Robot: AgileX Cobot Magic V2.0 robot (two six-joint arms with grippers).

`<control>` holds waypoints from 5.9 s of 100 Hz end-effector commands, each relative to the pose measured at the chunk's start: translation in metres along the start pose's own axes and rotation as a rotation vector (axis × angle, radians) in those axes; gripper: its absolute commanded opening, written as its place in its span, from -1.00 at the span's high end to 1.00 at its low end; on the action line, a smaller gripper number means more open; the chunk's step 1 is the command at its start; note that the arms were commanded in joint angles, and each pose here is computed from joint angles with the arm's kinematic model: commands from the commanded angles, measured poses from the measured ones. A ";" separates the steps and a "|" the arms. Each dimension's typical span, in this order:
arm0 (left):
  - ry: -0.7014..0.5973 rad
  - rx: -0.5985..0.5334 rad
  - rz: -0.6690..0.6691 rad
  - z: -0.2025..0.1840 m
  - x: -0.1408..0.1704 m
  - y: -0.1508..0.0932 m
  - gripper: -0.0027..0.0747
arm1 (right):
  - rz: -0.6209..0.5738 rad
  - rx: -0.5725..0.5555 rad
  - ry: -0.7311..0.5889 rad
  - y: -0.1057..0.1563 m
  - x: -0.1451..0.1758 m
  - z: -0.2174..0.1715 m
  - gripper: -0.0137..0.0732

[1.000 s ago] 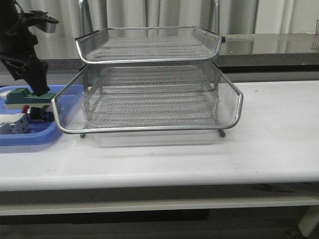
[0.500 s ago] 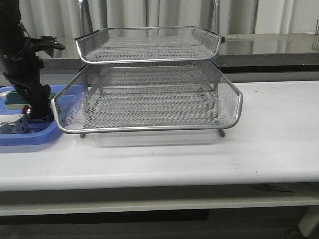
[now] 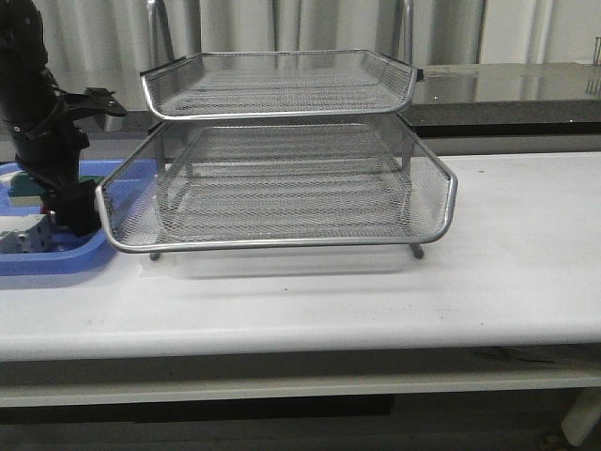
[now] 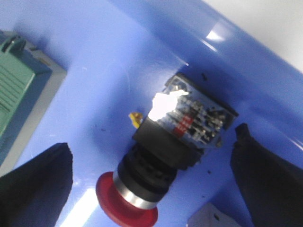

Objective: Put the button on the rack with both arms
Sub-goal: 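Lower the left gripper onto the red push button in the blue tray, then close the left gripper on the red button and lift it, then carry the button over the pulled-out tray and release it, then withdraw the left gripper from the rack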

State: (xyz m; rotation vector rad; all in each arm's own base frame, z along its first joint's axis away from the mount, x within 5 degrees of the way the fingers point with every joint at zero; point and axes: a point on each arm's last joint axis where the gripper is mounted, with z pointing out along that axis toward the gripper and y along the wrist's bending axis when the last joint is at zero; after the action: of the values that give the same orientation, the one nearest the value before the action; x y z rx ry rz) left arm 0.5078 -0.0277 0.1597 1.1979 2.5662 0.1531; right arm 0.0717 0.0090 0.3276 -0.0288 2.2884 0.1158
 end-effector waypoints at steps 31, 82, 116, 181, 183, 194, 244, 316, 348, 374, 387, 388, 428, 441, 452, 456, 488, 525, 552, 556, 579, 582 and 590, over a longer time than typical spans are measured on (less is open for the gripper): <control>-0.084 -0.091 0.037 -0.032 -0.010 0.012 -0.72 | -0.011 0.006 -0.076 0.000 -0.010 -0.005 0.84; -0.116 -0.047 0.005 -0.028 -0.012 0.008 -0.02 | -0.011 0.006 -0.076 0.000 -0.010 -0.005 0.84; -0.120 -0.035 -0.001 -0.028 -0.013 0.007 0.61 | -0.011 0.006 -0.076 0.000 -0.010 -0.005 0.84; -0.200 -0.072 -0.215 -0.142 -0.031 0.024 0.63 | -0.011 0.006 -0.075 0.000 -0.010 -0.005 0.84; -0.205 -0.076 -0.217 -0.145 -0.031 0.024 0.63 | -0.011 0.006 -0.075 0.000 -0.010 -0.005 0.84; -0.246 -0.106 -0.279 -0.173 -0.030 0.023 0.63 | -0.011 0.006 -0.075 0.000 -0.010 -0.005 0.84; -0.375 -0.165 -0.313 -0.282 -0.016 -0.018 0.63 | -0.011 0.006 -0.073 0.000 -0.010 -0.005 0.84; -0.244 0.148 0.143 -0.271 -0.046 -0.218 0.64 | -0.011 0.007 -0.072 0.000 -0.010 -0.005 0.84; -0.204 0.148 0.228 -0.235 -0.069 -0.242 0.64 | -0.011 0.007 -0.072 0.000 -0.010 -0.005 0.84; -0.222 0.132 0.268 -0.197 -0.087 -0.243 0.63 | -0.011 0.007 -0.072 0.000 -0.010 -0.005 0.84; -0.220 0.130 0.268 -0.181 -0.094 -0.244 0.63 | -0.011 0.007 -0.072 0.000 -0.010 -0.005 0.84; -0.222 0.129 0.268 -0.180 -0.094 -0.244 0.63 | -0.011 0.007 -0.072 0.000 -0.010 -0.005 0.84; -0.269 0.108 0.261 -0.177 -0.100 -0.243 0.31 | -0.011 0.007 -0.072 0.000 -0.010 -0.005 0.84; -0.269 0.108 0.261 -0.177 -0.100 -0.243 -0.06 | -0.011 0.007 -0.072 0.000 -0.010 -0.005 0.84; -0.269 0.108 0.261 -0.177 -0.100 -0.243 -0.20 | -0.011 0.007 -0.072 0.000 -0.010 -0.005 0.84; -0.269 0.108 0.261 -0.177 -0.100 -0.243 -0.22 | -0.011 0.007 -0.072 0.000 -0.010 -0.005 0.84; -0.271 0.142 0.234 -0.188 -0.097 -0.245 -0.22 | -0.011 0.007 -0.072 0.000 -0.010 -0.005 0.84; -0.458 0.082 0.138 -0.280 -0.068 -0.232 -0.22 | -0.011 0.007 -0.072 0.000 -0.010 -0.005 0.84; -0.594 -0.024 -0.060 -0.328 -0.025 -0.192 -0.22 | -0.011 0.007 -0.072 0.000 -0.010 -0.005 0.84; -0.612 -0.044 -0.088 -0.331 -0.016 -0.186 -0.22 | -0.011 0.007 -0.072 0.000 -0.010 -0.005 0.84; -0.695 -0.177 -0.306 -0.336 0.046 -0.159 -0.21 | -0.011 0.007 -0.072 0.000 -0.010 -0.005 0.84; -0.710 -0.193 -0.345 -0.336 0.055 -0.157 -0.21 | -0.011 0.007 -0.072 0.000 -0.010 -0.005 0.84; -0.760 -0.236 -0.417 -0.336 0.079 -0.157 -0.21 | -0.011 0.007 -0.072 0.000 -0.010 -0.005 0.84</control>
State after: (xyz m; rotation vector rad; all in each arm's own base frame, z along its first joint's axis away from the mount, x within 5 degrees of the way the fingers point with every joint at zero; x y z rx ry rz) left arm 0.2573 -0.0742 0.4065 0.6198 2.1396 -0.0669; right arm 0.0716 0.0090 0.3275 -0.0268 2.2907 0.1164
